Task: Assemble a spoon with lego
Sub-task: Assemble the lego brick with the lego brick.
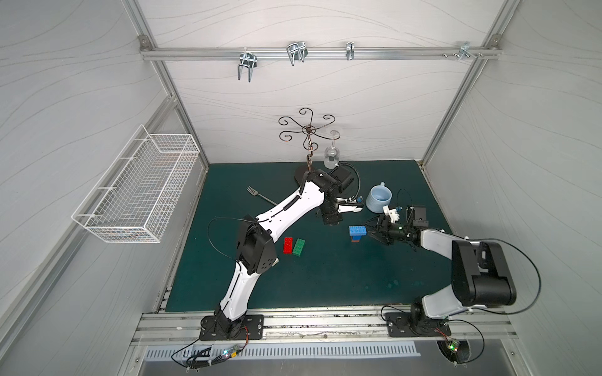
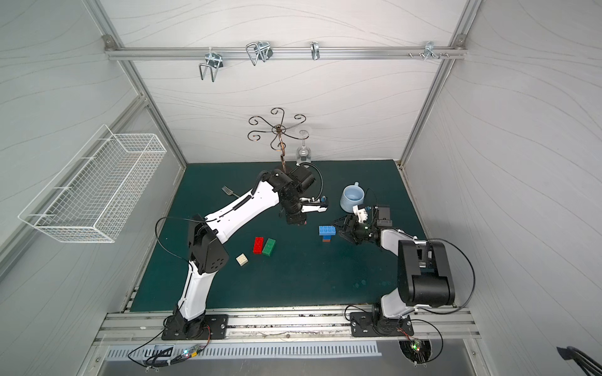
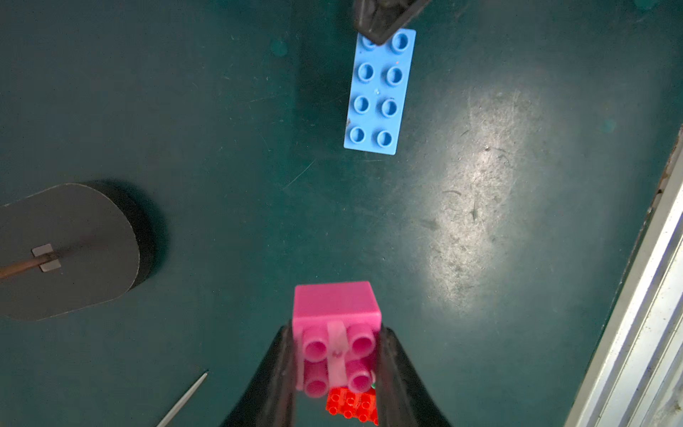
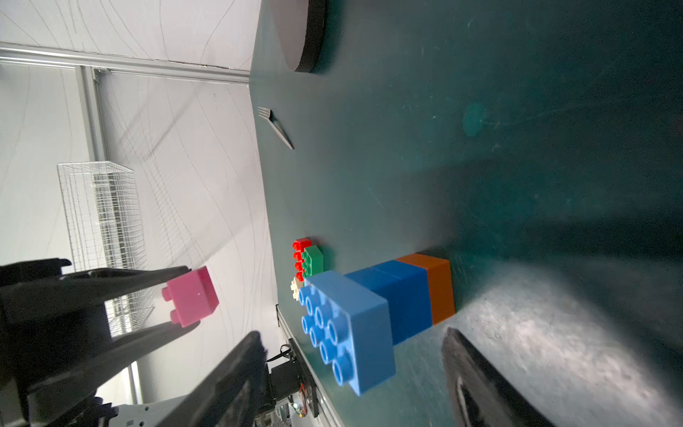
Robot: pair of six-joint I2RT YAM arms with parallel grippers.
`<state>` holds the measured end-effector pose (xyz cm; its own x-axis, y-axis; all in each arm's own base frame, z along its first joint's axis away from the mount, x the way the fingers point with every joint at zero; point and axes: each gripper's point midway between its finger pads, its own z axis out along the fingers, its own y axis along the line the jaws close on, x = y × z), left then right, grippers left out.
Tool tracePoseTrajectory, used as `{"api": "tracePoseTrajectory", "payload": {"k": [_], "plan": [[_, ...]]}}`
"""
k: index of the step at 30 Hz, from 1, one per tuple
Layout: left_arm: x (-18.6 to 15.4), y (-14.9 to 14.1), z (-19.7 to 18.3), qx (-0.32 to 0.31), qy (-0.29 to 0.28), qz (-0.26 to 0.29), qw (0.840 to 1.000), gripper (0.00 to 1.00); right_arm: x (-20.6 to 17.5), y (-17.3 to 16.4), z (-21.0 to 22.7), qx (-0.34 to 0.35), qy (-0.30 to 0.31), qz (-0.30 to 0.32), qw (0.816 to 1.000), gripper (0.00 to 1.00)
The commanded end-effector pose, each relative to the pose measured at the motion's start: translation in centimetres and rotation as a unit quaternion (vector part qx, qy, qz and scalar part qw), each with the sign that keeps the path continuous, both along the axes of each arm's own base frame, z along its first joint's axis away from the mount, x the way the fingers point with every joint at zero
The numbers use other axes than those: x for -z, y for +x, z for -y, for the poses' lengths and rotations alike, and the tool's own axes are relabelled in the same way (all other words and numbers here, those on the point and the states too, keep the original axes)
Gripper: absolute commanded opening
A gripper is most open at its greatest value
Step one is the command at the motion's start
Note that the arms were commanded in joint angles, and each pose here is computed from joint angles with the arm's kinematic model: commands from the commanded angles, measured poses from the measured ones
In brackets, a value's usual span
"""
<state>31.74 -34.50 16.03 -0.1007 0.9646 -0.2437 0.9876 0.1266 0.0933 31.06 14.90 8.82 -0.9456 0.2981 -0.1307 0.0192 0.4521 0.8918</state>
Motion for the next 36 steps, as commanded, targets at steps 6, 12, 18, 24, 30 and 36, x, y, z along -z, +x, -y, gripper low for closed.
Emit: {"api": "tracePoseTrajectory", "payload": {"k": [6,12,18,24,30,36], "plan": [[0.4,0.4,3.3,0.042,-0.016,0.02,0.999,0.1,0.9,-0.5,-2.1,-0.04,0.03,0.004,0.999,0.73],[0.9,0.7,4.4,0.04,-0.031,0.016,0.999,0.1,1.6,-0.5,-2.3,-0.044,0.032,-0.006,0.998,0.69],[1.5,0.8,5.2,0.04,-0.038,0.01,0.998,0.1,1.8,-0.7,-2.4,-0.048,0.035,-0.01,0.998,0.66],[1.9,0.7,6.0,0.051,-0.043,0.009,0.998,0.09,2.1,-0.7,-2.6,-0.051,0.038,-0.016,0.998,0.64],[2.5,0.1,6.6,0.064,-0.045,0.001,0.997,0.09,2.4,-0.7,-2.6,-0.052,0.036,-0.02,0.998,0.64],[3.1,0.1,7.0,0.065,-0.041,-0.004,0.997,0.09,2.7,-0.8,-2.6,-0.051,0.034,-0.027,0.998,0.62]]}}
